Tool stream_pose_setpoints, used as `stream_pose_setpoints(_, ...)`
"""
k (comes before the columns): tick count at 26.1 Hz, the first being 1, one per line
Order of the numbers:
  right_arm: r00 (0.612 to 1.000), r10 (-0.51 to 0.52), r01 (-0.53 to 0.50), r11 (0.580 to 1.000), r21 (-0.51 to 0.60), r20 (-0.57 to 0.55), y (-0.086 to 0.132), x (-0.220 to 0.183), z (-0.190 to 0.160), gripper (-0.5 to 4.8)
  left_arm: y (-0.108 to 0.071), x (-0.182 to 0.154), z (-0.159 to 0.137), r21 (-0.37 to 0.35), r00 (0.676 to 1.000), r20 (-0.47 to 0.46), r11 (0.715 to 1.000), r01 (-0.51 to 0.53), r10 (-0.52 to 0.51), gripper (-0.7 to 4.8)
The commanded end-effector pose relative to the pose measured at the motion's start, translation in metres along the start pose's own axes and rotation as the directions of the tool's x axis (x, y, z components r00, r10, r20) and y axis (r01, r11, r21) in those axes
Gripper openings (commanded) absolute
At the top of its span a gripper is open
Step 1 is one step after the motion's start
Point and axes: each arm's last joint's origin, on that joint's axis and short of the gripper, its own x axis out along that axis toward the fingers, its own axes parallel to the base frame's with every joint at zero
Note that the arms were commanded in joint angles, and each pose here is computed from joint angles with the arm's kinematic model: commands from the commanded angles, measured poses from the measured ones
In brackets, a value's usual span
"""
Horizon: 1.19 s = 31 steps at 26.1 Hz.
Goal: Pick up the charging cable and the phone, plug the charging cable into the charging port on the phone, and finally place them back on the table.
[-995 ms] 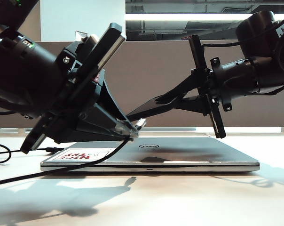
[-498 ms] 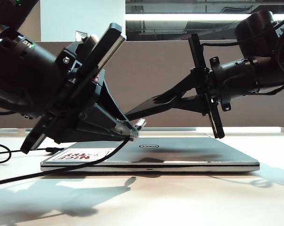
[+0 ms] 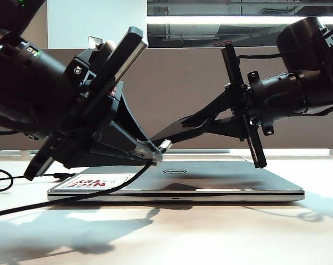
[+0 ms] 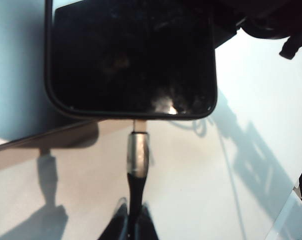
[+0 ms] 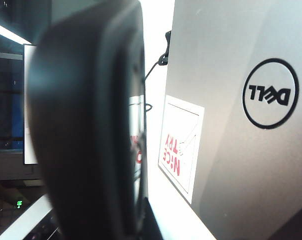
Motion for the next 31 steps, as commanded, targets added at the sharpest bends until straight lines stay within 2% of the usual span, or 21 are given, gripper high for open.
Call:
stream_pose_setpoints(1,1.000,0.025,-0.024,0.999,-0.022,0.016,0.0065,0.0000,0.0026,-0.05,-0.0023,-0.0001,0.0020,0.005,1.000,0.016,1.000,0.019,-0.019,-0.06)
stream_pose_setpoints(17,0.999,0.034,-0.034,0.999,-0.011,0.003,0.0087,0.0031,0.0004,-0.05,-0.0024,-0.0001,0.0020,0.004,1.000,0.016,1.000,0.019,-0.019,-0.06)
stream_pose_setpoints(27,0.997,0.061,-0.067,0.990,-0.128,-0.048,0.0111,0.0064,-0.0035,-0.05,-0.0044,-0.0002,0.0044,0.009,0.998,0.041,0.999,0.039,-0.040,-0.06)
stream_pose_setpoints(31,0.995,0.074,-0.083,0.987,-0.136,-0.070,0.0117,0.0064,-0.0040,-0.05,-0.0044,-0.0002,0.0044,0.009,0.998,0.041,0.999,0.039,-0.040,-0.06)
